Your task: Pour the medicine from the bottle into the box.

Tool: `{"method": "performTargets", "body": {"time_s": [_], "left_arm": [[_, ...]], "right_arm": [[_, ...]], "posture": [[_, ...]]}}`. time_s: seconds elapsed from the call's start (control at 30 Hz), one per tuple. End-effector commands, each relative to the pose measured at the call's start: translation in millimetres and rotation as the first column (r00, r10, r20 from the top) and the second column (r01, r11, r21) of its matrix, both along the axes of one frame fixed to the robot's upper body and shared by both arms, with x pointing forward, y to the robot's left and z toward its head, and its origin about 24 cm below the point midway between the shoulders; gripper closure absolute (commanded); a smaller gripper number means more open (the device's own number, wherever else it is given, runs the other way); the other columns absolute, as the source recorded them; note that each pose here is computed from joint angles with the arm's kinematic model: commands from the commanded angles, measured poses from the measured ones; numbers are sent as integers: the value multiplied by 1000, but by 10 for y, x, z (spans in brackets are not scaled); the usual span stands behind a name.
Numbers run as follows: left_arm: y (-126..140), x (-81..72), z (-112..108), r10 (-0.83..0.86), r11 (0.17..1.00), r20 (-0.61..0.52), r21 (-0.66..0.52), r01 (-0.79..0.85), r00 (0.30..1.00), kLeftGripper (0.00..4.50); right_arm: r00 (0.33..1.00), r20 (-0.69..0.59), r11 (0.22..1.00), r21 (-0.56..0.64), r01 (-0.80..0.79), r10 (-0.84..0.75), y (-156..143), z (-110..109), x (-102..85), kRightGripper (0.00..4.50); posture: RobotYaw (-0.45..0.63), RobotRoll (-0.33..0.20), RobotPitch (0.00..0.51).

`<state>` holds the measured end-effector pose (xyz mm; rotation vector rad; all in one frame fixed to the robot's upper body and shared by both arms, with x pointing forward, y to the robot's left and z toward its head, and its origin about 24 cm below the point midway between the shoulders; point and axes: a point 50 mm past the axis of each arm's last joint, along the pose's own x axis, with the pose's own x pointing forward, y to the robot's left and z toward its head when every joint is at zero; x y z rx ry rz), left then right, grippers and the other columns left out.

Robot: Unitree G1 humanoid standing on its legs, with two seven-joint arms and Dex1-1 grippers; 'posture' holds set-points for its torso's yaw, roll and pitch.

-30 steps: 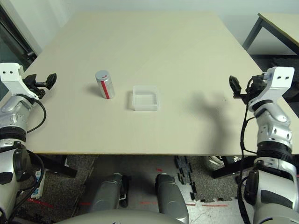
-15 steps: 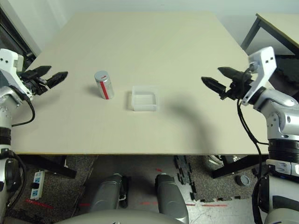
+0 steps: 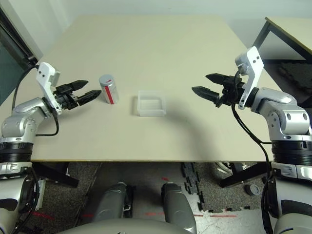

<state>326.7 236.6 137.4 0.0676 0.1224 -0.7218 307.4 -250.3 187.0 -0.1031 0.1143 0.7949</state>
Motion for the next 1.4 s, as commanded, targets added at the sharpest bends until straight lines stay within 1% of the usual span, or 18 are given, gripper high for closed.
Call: {"method": "performTargets", "body": {"time_s": [0.03,0.23,0.57,0.87,1.13,1.4], "left_arm": [[15,33,-129,13,1000,-25,23,-12,1000,20],[22,103,-240,42,999,-20,28,-41,999,20],[-89,199,-313,26,999,-2,39,-25,1000,20],[-107,284,-391,45,997,3,60,-45,999,20],[-99,308,-502,71,995,-22,75,-69,997,20],[-128,351,-544,90,992,-28,87,-87,996,20]], "right_arm": [[1000,-4,1000,-14,-20,20,61,8,-3,0],[1000,-3,1000,-4,-26,26,120,14,-10,0],[1000,10,1000,7,-27,27,174,49,-10,0],[999,26,999,14,-30,30,205,104,-22,0],[999,39,999,22,-35,34,234,157,-10,0],[998,49,999,28,-42,40,262,188,-5,0]], "posture": [[-6,0,56],[-16,0,67],[-28,0,77],[-49,0,79],[-56,0,76],[-57,0,76]]}}
